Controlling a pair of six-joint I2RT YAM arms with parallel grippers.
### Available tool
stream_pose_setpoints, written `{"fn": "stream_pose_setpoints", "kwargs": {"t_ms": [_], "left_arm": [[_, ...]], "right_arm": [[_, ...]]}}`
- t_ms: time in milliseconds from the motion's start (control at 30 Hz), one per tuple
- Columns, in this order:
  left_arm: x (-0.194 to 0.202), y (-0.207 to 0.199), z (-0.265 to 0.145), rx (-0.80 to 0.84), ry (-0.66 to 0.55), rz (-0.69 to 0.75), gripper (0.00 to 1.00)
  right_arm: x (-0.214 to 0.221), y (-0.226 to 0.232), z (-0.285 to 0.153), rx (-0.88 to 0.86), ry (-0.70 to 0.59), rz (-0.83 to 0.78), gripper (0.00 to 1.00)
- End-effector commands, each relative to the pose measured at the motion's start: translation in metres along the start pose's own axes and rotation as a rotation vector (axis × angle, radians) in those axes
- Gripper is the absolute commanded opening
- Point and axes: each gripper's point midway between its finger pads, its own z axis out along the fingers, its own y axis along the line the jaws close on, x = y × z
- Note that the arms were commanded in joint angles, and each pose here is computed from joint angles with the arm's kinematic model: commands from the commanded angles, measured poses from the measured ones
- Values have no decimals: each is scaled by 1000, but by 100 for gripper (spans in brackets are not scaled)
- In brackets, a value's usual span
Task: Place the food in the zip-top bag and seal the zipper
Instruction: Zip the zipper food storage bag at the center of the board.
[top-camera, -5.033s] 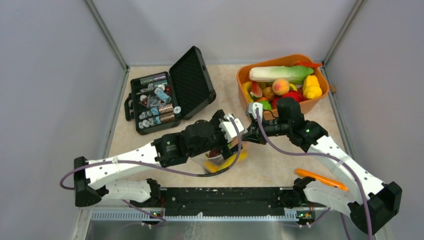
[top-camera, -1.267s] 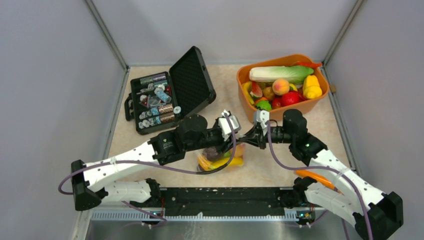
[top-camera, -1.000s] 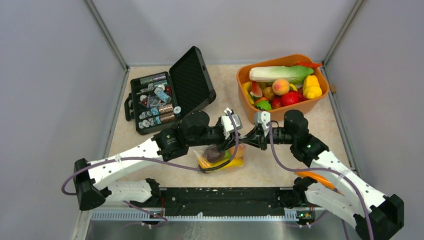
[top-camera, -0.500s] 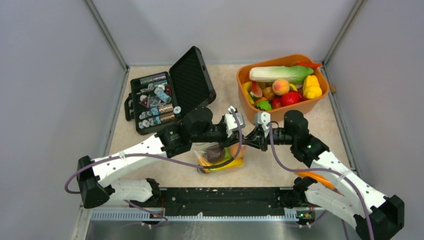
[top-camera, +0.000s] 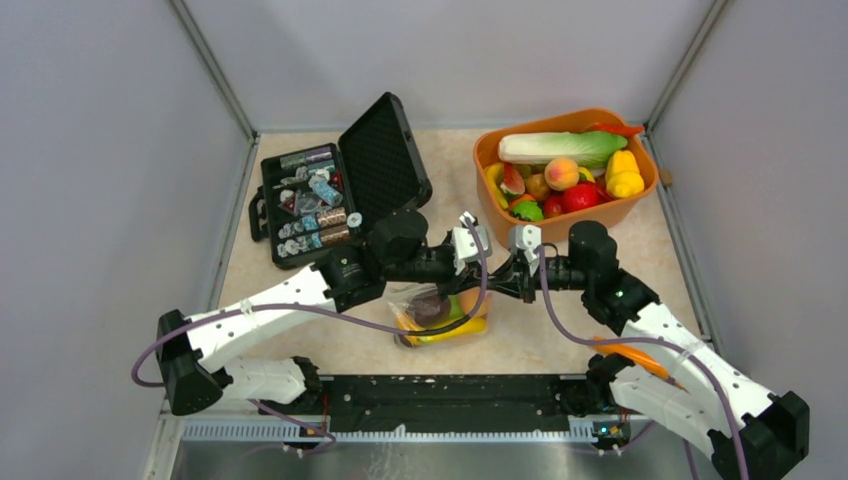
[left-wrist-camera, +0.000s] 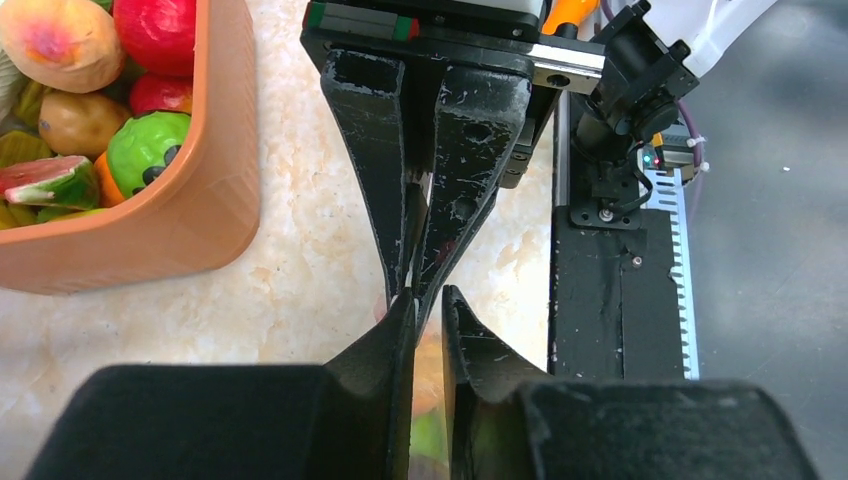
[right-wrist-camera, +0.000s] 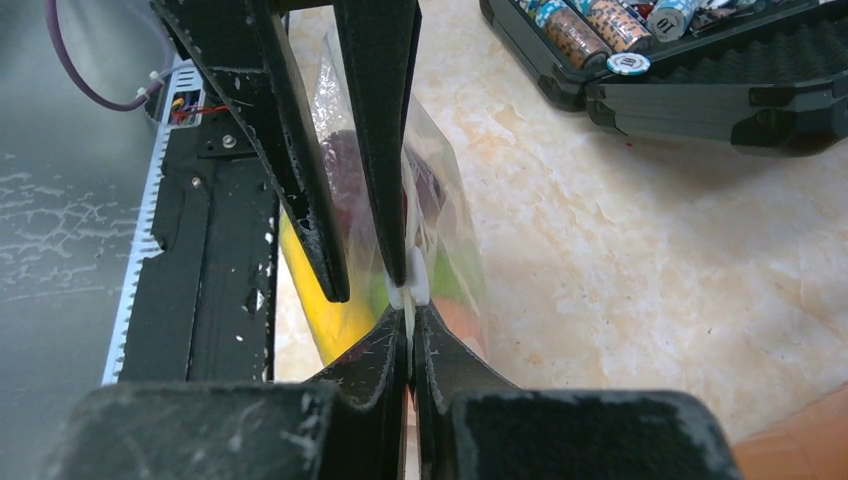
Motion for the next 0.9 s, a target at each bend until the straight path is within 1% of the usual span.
{"fn": "stream_pose_setpoints", "kwargs": {"t_ms": [0, 33, 67, 100, 133, 267, 333, 400, 467, 500, 633, 733, 800, 867], "left_arm": [[-7, -2, 1, 30, 0, 20, 15], [-5, -1, 2, 28, 7, 20, 16], [-4, -1, 2, 26, 13, 19, 19], [-3, 0, 2, 22, 15, 18, 26], [-2, 1, 2, 15, 16, 18, 28], [-1, 6, 2, -13, 19, 19, 32], [0, 8, 2, -25, 23, 22, 32], [4, 11, 1, -38, 37, 19, 35], [7, 12, 1, -50, 50, 21, 48], [7, 14, 0, -56, 51, 23, 50], [6, 15, -1, -67, 46, 24, 49], [2, 15, -2, -72, 25, 25, 45], [-2, 15, -2, -71, 8, 23, 38], [-4, 14, -1, -68, -6, 17, 38]], "right_arm": [[-38, 0, -4, -5, -71, -93, 0], [-38, 0, -4, -6, -70, -94, 0], [-38, 0, -4, -6, -69, -92, 0], [-38, 0, -4, -4, -68, -92, 0], [-39, 0, -4, -5, -69, -93, 0], [-40, 1, -4, -7, -72, -92, 0], [-40, 1, -4, -8, -72, -90, 0], [-40, 0, -4, -6, -71, -91, 0], [-40, 0, -4, -5, -69, -90, 0], [-40, 0, -4, -6, -70, -90, 0], [-38, 1, -4, -8, -69, -89, 0], [-38, 1, -4, -9, -70, -87, 0], [-36, 1, -3, -10, -68, -84, 0], [-36, 1, -3, -8, -67, -83, 0]]}}
